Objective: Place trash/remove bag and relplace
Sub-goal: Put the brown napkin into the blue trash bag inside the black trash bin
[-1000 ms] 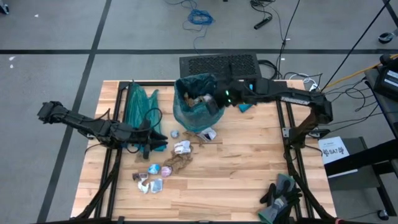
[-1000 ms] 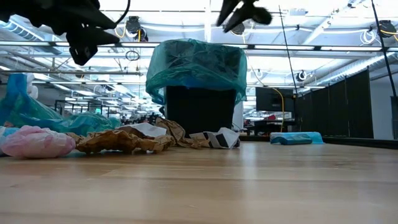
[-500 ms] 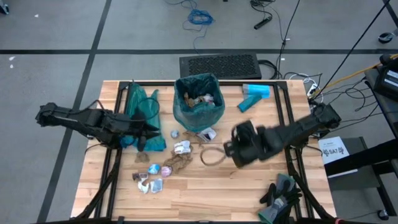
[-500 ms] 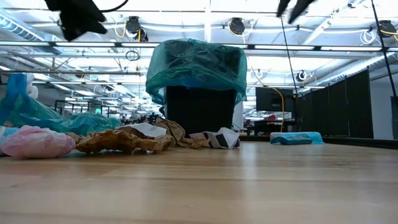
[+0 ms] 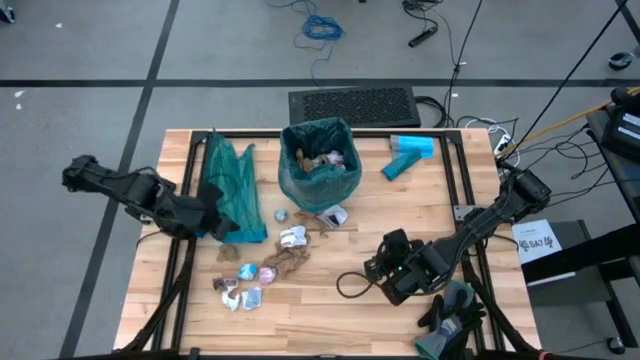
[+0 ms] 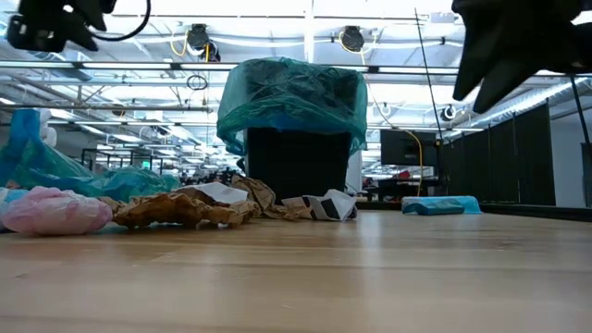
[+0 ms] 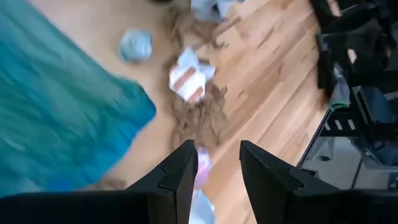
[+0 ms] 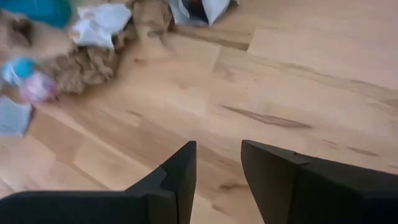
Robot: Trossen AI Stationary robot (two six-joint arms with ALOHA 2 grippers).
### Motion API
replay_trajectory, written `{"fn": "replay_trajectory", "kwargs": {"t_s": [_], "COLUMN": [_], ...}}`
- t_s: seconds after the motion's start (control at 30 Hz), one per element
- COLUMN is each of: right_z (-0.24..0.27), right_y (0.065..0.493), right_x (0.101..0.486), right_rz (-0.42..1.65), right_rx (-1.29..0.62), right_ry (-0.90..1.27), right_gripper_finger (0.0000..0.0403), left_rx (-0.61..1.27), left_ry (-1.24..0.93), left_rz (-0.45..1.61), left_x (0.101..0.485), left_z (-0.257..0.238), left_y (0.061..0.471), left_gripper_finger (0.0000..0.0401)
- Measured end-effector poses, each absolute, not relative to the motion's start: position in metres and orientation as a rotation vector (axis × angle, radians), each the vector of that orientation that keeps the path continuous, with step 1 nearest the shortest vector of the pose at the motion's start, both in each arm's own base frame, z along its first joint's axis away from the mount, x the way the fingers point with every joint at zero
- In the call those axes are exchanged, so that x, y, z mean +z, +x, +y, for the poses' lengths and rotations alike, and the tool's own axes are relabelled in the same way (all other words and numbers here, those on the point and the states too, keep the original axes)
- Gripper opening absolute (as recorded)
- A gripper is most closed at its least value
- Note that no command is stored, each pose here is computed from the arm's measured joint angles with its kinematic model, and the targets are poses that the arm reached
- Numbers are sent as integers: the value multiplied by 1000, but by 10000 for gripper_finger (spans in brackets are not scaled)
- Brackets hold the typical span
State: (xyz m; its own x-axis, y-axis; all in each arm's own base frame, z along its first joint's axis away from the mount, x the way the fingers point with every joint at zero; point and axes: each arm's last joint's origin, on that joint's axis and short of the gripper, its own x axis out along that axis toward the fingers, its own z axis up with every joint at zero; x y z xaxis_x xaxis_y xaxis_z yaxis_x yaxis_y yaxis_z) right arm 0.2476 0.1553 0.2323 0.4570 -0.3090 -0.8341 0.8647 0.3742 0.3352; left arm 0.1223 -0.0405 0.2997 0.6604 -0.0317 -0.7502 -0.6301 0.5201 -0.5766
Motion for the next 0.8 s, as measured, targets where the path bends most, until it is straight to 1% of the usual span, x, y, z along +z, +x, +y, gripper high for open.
{"fn": "replay_trajectory", "kwargs": {"t_s": [0.1,0.27,0.47,0.63,0.8], "right_z": [156,156,163,176,190], "right_y": [247,244,232,219,211], "right_x": [232,236,232,223,221], "right_rz": [811,836,890,893,884], "right_rx": [-810,-762,-745,-707,-661], "right_ry": [811,751,675,707,747], "right_gripper_finger": [121,121,121,121,121], "left_rx": [468,601,774,937,997], "left_ry": [-1029,-1100,-1092,-1050,-1008], "left_rz": [856,926,1012,1039,1051], "left_x": [290,271,246,232,227], "left_z": [-56,-82,-109,-114,-111], "left_y": [133,147,154,153,152], "left_gripper_finger": [127,127,127,127,127]}}
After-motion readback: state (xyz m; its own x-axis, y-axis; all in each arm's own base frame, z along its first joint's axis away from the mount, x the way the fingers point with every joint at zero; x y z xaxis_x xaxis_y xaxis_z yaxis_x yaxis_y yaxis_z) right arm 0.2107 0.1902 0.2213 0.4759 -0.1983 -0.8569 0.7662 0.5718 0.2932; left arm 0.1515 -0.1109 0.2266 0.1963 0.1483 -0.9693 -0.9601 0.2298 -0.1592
